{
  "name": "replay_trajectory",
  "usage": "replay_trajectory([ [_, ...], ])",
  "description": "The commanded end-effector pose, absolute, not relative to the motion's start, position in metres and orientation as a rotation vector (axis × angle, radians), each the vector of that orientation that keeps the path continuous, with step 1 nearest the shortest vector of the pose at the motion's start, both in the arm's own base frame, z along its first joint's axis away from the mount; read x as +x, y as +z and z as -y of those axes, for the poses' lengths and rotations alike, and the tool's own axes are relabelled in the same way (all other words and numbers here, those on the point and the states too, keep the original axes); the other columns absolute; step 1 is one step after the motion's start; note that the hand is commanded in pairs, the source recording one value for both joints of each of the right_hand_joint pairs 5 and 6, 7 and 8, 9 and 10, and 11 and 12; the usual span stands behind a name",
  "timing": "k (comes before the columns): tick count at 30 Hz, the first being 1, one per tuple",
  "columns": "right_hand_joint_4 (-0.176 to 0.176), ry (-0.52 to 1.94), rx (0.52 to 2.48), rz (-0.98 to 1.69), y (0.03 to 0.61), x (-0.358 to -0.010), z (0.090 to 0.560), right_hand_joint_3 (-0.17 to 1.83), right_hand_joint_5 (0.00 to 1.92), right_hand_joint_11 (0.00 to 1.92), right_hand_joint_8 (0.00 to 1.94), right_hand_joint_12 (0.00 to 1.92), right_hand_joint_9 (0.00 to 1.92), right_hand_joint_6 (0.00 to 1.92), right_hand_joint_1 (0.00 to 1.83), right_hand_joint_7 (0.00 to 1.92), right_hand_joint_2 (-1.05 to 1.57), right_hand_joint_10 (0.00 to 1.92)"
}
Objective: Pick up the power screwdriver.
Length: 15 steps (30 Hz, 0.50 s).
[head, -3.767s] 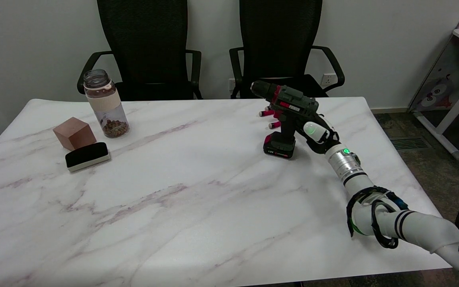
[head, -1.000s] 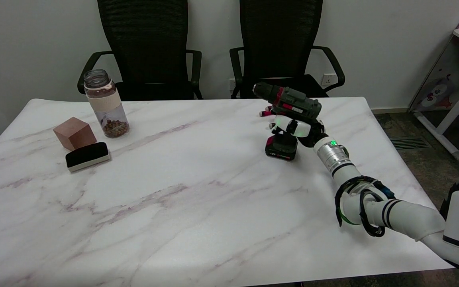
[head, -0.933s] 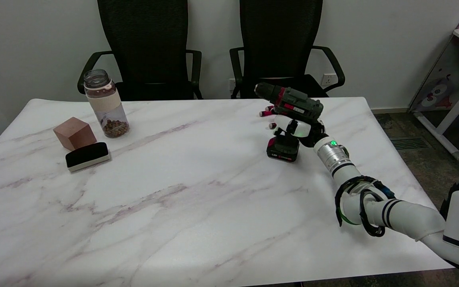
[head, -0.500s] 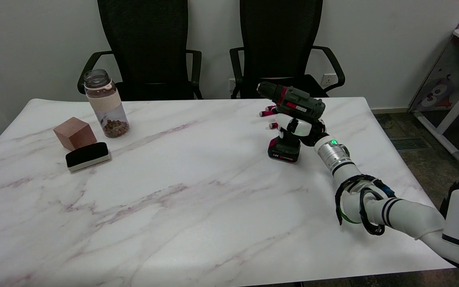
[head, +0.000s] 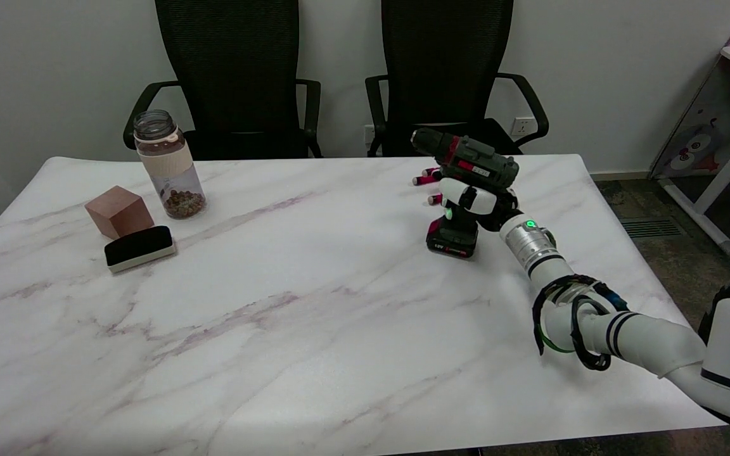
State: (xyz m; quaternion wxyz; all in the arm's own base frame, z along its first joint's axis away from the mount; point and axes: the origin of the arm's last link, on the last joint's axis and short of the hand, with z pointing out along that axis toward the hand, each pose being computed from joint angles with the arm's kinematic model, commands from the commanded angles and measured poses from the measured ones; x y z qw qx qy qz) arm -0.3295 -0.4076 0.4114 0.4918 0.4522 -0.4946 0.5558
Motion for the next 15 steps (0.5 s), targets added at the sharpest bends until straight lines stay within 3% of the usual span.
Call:
replay_trajectory([
  [1, 0.176, 1.343, 1.081, 1.196, 0.4129, -0.3292, 0.4121, 1.28, 0.76, 1.77, 0.76, 1.77, 1.29, 0.76, 1.08, 0.76, 0.06, 1.29],
  [6, 0.176, 1.338, 1.072, 1.199, 0.4132, -0.3293, 0.4139, 1.32, 0.80, 1.79, 0.80, 1.79, 1.36, 0.80, 1.07, 0.80, 0.08, 1.36],
  [15, 0.176, 1.338, 1.067, 1.193, 0.4148, -0.3268, 0.4176, 1.10, 0.83, 1.91, 0.83, 1.91, 1.59, 0.83, 1.06, 0.83, 0.27, 1.59],
])
